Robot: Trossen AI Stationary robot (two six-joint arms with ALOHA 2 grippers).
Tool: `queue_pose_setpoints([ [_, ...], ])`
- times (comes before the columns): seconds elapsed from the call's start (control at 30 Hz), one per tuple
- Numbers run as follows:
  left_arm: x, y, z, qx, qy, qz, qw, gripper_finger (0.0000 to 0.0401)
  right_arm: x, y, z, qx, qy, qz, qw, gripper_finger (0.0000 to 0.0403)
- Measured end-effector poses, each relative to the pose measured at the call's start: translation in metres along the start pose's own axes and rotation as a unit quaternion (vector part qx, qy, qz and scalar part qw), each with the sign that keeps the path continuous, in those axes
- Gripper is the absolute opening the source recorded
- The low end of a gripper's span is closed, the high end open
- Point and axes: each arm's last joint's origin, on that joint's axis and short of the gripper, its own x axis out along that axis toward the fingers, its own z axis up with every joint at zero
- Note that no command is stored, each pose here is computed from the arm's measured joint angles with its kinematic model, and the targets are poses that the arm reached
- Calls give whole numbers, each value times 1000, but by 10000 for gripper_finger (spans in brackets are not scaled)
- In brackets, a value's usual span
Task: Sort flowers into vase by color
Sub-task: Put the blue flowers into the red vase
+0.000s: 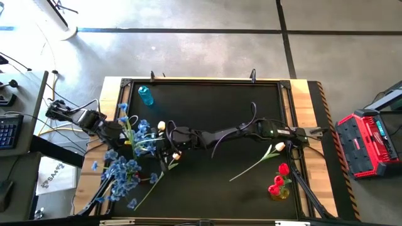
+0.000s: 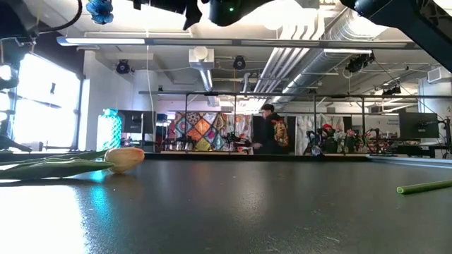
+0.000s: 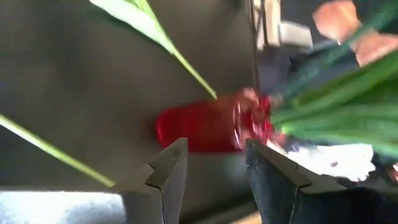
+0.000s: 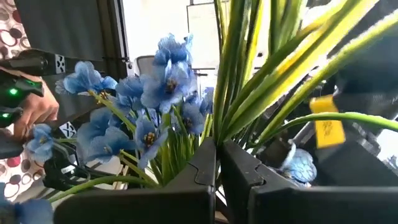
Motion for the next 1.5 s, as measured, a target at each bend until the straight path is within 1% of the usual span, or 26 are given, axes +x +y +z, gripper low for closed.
queue_pose_setpoints([
  [0.17, 0, 2, -8, -32, 63, -18, 997, 147, 0, 1, 3, -5, -16, 14, 1000, 0],
  [0.23, 0, 1, -7, -40, 67, -32, 996, 147, 0, 1, 3, -5, -16, 16, 1000, 0],
  [0.3, 0, 0, -7, -53, 65, -34, 996, 147, 0, 1, 4, -7, -22, 23, 999, 0],
  [0.47, 0, 0, -5, -60, 55, -32, 996, 147, 0, 3, 6, -10, -32, 32, 999, 0],
  [0.63, 2, -2, -1, -57, 48, -30, 997, 147, 0, 5, 5, -12, -27, 37, 999, 0],
  [0.77, 7, -4, 5, -54, 48, -35, 997, 147, 2, 7, -2, -20, -31, 39, 999, 0],
  [0.97, 17, -10, 9, -55, 92, -52, 993, 147, 4, 7, -9, -24, -38, 39, 998, 0],
  [1.1, 22, -12, 9, -64, 116, -50, 990, 147, 4, 7, -10, -29, -42, 38, 998, 0],
  [1.17, 24, -15, 11, -63, 116, -58, 990, 147, 4, 7, -10, -35, -42, 36, 998, 0],
  [1.33, 30, -23, 17, -40, 99, -83, 991, 147, 4, 7, -10, -40, -42, 34, 998, 0],
  [1.5, 36, -24, 19, -39, 108, -77, 990, 147, 4, 7, -12, -44, -33, 34, 998, 0],
])
